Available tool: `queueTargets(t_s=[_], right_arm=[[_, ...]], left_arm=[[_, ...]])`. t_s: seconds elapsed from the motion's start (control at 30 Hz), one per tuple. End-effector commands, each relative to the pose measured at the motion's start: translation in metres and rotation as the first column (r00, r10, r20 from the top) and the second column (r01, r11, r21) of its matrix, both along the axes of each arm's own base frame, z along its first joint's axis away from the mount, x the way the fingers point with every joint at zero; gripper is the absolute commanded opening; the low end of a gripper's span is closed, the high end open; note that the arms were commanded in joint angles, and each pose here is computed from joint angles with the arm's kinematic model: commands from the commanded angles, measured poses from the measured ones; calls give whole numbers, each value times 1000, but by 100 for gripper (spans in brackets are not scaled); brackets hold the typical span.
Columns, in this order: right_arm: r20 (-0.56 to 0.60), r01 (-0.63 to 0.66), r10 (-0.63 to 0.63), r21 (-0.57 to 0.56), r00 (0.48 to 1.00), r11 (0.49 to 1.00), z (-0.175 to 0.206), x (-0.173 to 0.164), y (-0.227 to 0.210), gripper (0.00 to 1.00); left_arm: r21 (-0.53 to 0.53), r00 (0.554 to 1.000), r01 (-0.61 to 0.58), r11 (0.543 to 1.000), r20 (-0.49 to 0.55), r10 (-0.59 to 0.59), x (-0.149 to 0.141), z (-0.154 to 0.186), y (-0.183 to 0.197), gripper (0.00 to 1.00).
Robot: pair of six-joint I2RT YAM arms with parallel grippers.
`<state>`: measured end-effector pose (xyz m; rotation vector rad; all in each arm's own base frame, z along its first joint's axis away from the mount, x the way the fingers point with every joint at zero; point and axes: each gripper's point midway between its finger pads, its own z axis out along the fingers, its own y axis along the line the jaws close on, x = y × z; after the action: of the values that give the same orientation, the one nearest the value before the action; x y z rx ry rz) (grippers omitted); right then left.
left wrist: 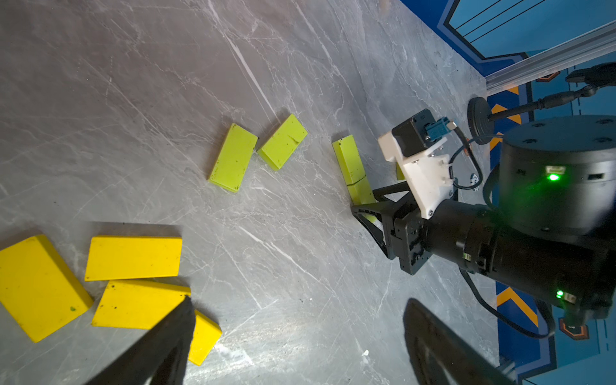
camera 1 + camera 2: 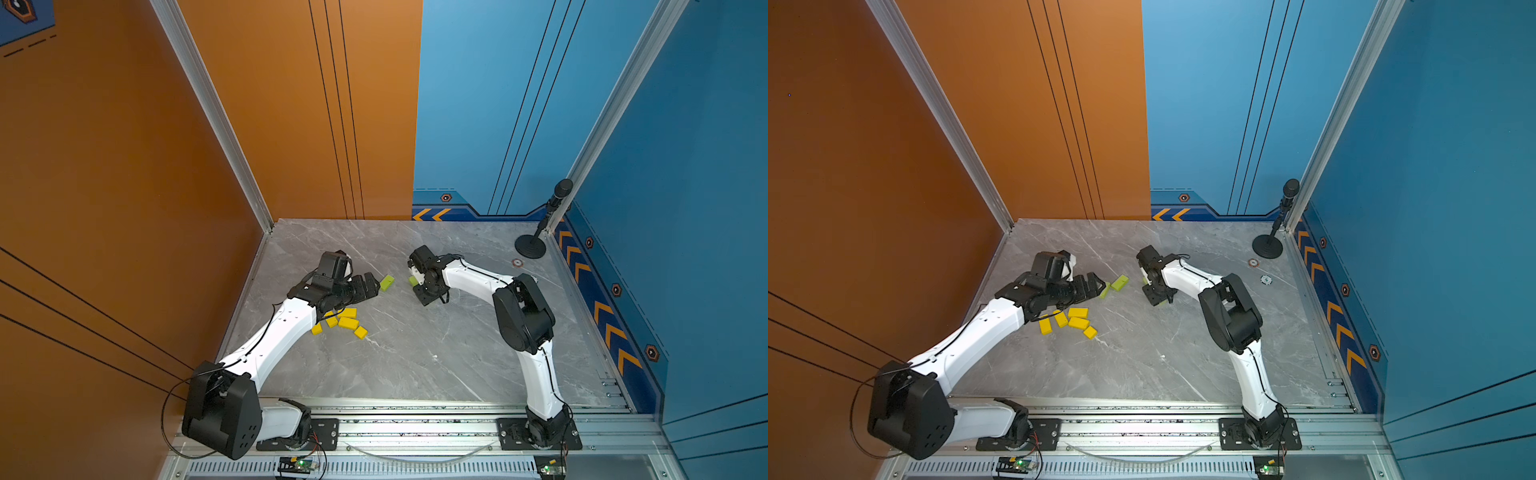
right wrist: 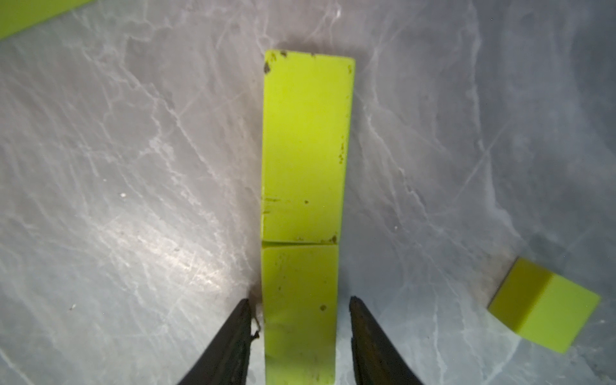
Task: Assemble the letter v with building blocks
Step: Assemble the building block at the center of the board.
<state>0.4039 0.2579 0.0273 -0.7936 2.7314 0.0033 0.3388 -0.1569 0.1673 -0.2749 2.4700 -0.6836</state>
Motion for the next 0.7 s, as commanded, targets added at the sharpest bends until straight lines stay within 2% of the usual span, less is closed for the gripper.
queueTargets(t_s=[0.0, 0.2, 0.33, 0.5, 0.57, 0.67], right_arm=[[23, 1, -1, -7, 1000, 1000, 18, 4, -5, 52], [65, 6, -6, -3, 998, 1000, 43, 5, -9, 58], [167, 28, -37, 57, 985, 998, 101, 9, -15, 66], [269, 179, -222, 174, 937, 968, 168, 23, -55, 100], [285, 264, -307, 181, 908, 947, 181, 29, -78, 100], [266, 378, -407, 156, 874, 913, 175, 34, -108, 100]], left_arm=[[21, 1000, 12, 1000, 5, -12, 0, 5, -1, 98], [24, 1000, 12, 1000, 1, -12, -2, 5, -1, 98], [28, 1000, 18, 999, 7, -19, -3, 10, -1, 98], [25, 997, 33, 999, 69, -34, 4, 40, -8, 98], [27, 995, 44, 999, 90, -46, 6, 48, -14, 98], [25, 992, 65, 998, 109, -67, 7, 57, -28, 98]])
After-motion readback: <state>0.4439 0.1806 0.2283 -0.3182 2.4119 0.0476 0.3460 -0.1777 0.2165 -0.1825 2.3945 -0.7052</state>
